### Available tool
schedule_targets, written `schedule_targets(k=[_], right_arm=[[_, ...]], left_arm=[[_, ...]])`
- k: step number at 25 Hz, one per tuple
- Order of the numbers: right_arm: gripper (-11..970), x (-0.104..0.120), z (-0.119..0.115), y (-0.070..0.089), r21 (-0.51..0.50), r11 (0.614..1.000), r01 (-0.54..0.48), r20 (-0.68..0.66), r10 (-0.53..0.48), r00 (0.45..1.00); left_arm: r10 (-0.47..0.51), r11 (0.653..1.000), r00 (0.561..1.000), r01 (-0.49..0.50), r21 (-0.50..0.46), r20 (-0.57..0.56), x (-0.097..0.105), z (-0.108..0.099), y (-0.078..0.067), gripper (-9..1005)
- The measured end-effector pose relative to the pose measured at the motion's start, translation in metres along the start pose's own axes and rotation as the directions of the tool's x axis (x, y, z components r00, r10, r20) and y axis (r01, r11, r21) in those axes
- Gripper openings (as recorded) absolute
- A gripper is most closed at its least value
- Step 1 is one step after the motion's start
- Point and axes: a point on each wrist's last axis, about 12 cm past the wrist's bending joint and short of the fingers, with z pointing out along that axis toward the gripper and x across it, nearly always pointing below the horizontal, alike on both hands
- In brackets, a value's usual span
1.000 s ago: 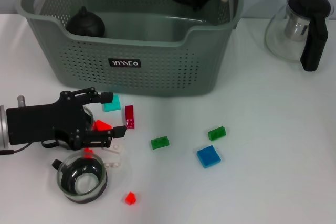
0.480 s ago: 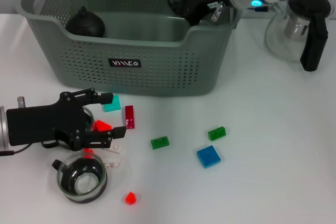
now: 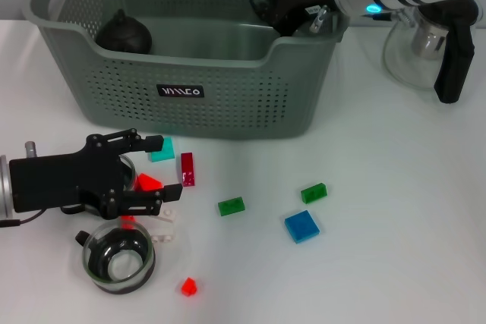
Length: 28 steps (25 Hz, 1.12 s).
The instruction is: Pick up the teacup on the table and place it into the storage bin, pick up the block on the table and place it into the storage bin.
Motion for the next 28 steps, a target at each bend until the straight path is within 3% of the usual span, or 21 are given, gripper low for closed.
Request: schedule_targets(k=[28], right_arm=[[174, 0.0054, 0.0028, 0.0012, 0.011, 1.0, -0.016, -0.01, 0.016, 1.0]], left_arm=[[-0.002, 1.0, 1.0, 0.002, -0.003, -0.002, -0.0001, -0.0004, 0.0006, 849]])
